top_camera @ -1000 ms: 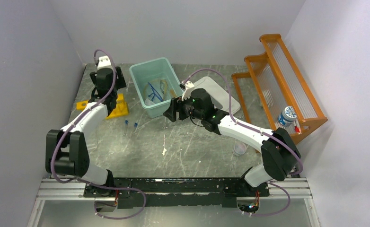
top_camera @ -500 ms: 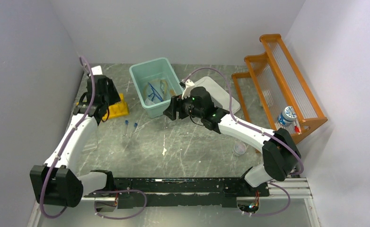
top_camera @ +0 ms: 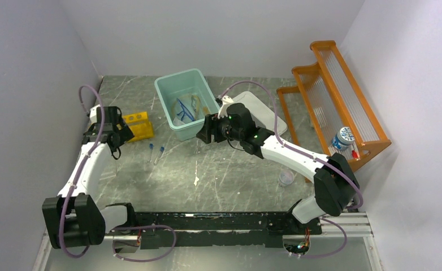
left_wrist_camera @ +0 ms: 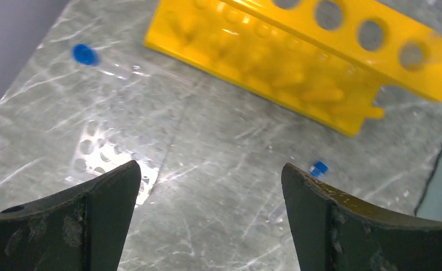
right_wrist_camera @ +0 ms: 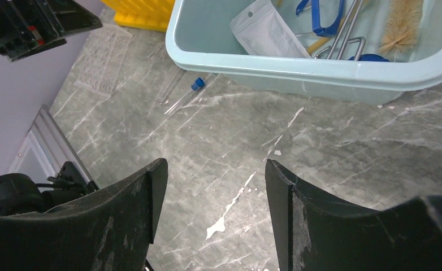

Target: Organize the chemistry lab equipment

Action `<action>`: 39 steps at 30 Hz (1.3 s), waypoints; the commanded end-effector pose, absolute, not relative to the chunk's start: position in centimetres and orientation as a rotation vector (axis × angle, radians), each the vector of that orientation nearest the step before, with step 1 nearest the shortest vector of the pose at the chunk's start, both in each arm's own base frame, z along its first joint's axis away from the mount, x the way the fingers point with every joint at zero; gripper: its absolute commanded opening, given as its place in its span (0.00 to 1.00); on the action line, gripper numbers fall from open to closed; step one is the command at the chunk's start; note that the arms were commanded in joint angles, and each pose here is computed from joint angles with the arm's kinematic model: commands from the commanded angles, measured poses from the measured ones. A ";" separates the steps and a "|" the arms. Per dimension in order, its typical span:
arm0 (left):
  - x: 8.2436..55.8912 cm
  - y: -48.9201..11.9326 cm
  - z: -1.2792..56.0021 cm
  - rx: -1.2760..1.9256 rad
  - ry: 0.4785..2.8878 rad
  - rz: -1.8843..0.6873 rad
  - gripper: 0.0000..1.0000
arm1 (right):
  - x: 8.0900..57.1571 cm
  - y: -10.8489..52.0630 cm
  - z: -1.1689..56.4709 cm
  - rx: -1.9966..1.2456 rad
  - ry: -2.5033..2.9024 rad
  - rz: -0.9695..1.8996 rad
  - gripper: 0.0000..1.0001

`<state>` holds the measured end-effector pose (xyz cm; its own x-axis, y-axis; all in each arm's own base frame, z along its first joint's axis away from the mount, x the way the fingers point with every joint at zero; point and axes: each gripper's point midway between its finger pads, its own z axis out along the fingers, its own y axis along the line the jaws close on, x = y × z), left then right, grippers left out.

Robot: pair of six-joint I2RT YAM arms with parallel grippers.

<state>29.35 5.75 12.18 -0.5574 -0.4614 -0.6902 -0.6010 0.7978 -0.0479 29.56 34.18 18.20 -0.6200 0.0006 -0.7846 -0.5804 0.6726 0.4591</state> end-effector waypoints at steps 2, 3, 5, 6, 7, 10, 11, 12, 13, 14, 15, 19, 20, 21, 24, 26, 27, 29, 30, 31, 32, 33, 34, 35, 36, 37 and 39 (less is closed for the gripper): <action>27.9 8.7 13.3 -0.891 2.172 0.314 0.98 | 30.4 34.0 19.3 -0.431 2.061 0.889 0.67; 27.4 9.2 13.4 -0.907 2.165 0.334 0.98 | 30.4 34.0 19.2 -0.428 2.059 0.890 0.67; 26.5 10.2 13.4 -0.940 2.151 0.364 0.98 | 30.4 33.9 19.1 -0.422 2.058 0.888 0.67; 26.0 10.6 13.3 -0.963 2.146 0.362 0.98 | 30.3 33.9 19.1 -0.421 2.057 0.887 0.67; 25.7 10.8 13.1 -0.984 2.149 0.335 0.98 | 30.2 33.8 19.1 -0.420 2.055 0.891 0.67; 24.5 11.2 12.4 -1.071 2.160 0.265 0.92 | 30.1 33.7 19.3 -0.419 2.048 0.895 0.67; 24.0 11.4 12.2 -1.097 2.159 0.260 0.88 | 30.0 33.6 19.4 -0.416 2.047 0.894 0.67; 23.4 11.8 12.0 -1.127 2.155 0.275 0.82 | 30.0 33.5 19.4 -0.415 2.045 0.893 0.67; 22.8 12.2 11.8 -1.159 2.146 0.301 0.74 | 29.9 33.4 19.6 -0.417 2.042 0.893 0.67; 22.2 12.7 11.8 -1.200 2.126 0.331 0.66 | 29.9 33.4 19.6 -0.417 2.039 0.890 0.67; 21.6 13.2 11.8 -1.237 2.105 0.362 0.59 | 29.9 33.2 19.6 -0.417 2.037 0.884 0.67; 20.3 14.8 11.6 -1.386 2.014 0.430 0.43 | 29.9 33.0 19.4 -0.415 2.042 0.870 0.67; 20.2 15.2 11.3 -1.410 1.999 0.436 0.43 | 29.9 33.0 19.4 -0.414 2.043 0.870 0.67; 20.1 15.7 11.0 -1.437 1.988 0.441 0.43 | 29.9 33.0 19.4 -0.414 2.043 0.872 0.67; 20.1 16.9 9.3 -1.535 1.968 0.432 0.42 | 29.9 32.9 19.3 -0.411 2.044 0.869 0.67; 19.5 17.5 7.4 -1.629 1.954 0.464 0.39 | 29.9 33.0 19.3 -0.412 2.044 0.870 0.67; 18.9 17.8 6.7 -1.680 1.945 0.480 0.38 | 29.9 33.0 19.4 -0.416 2.044 0.872 0.67; 19.2 18.1 6.1 -1.710 1.931 0.444 0.36 | 29.9 33.1 19.5 -0.426 2.046 0.870 0.67; 19.3 18.5 6.2 -1.715 1.909 0.459 0.36 | 29.9 33.0 19.5 -0.427 2.046 0.865 0.67; 19.4 18.8 6.4 -1.724 1.884 0.469 0.36 | 29.9 32.9 19.4 -0.426 2.044 0.861 0.67; 19.5 19.1 6.5 -1.735 1.865 0.479 0.37 | 29.9 32.8 19.3 -0.423 2.043 0.855 0.68; 19.5 19.2 6.2 -1.756 1.853 0.487 0.38 | 30.0 32.7 19.2 -0.420 2.045 0.851 0.68; 19.6 19.3 5.9 -1.771 1.843 0.487 0.39 | 30.0 32.7 18.9 -0.419 2.049 0.847 0.68; 19.8 19.5 5.6 -1.782 1.839 0.488 0.40 | 30.0 32.7 18.7 -0.418 2.055 0.845 0.68; 19.7 19.6 5.3 -1.804 1.834 0.500 0.42 | 30.0 32.8 18.4 -0.424 2.064 0.845 0.68; 19.7 19.6 5.1 -1.813 1.837 0.504 0.43 | 30.0 32.8 18.4 -0.429 2.066 0.844 0.68; 20.2 19.7 4.8 -1.814 1.824 0.478 0.46 | 30.0 32.7 18.3 -0.430 2.066 0.839 0.68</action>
